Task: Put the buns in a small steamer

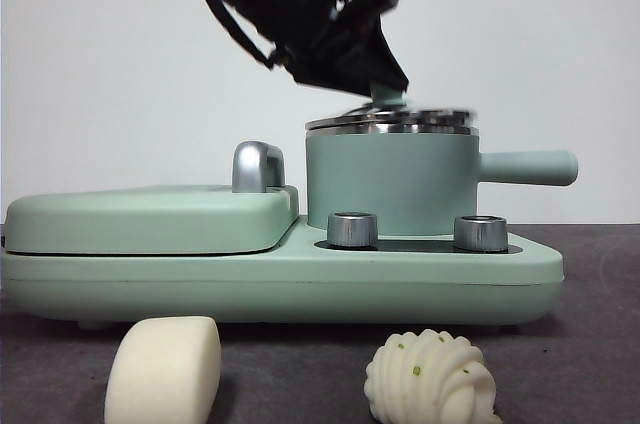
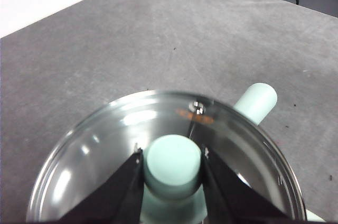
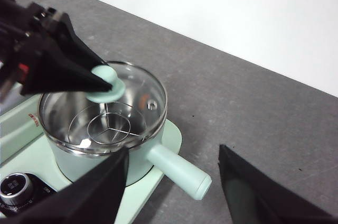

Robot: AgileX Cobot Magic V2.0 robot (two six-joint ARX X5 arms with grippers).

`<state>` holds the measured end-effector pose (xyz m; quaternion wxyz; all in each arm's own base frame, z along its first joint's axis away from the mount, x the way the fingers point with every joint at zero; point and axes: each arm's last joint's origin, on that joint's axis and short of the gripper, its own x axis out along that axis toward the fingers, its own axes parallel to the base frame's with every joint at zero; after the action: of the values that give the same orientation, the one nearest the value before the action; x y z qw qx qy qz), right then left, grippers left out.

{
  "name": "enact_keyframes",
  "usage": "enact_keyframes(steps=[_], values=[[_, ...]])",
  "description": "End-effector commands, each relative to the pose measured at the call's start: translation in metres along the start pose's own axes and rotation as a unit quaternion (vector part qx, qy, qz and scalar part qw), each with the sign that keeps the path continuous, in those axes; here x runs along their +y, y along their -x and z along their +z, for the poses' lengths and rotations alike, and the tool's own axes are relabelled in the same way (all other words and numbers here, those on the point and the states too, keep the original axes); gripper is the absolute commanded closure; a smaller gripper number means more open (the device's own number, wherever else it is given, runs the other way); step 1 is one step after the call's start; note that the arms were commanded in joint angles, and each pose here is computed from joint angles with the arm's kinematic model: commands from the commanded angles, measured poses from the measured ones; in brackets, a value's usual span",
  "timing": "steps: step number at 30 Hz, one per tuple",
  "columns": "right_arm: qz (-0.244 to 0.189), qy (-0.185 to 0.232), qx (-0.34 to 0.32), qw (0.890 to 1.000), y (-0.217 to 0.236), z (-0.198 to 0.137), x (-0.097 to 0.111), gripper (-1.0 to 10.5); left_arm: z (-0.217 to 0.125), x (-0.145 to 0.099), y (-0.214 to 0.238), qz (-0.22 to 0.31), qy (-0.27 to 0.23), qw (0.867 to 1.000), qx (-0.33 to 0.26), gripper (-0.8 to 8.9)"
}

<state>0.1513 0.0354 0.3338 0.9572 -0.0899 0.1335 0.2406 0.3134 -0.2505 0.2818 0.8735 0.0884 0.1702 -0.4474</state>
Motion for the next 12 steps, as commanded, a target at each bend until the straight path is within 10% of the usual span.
enact_keyframes(steps=[1,12], values=[[-0.002,-0.002,-0.009,1.000,0.001,0.006,0.000,6.7,0.041,-0.002,0.029,0.031,-0.015,0.998,-0.050,8.06],[0.007,-0.002,-0.010,1.000,0.001,0.006,0.000,6.7,0.064,0.006,0.133,0.081,0.037,0.996,-0.004,8.04]])
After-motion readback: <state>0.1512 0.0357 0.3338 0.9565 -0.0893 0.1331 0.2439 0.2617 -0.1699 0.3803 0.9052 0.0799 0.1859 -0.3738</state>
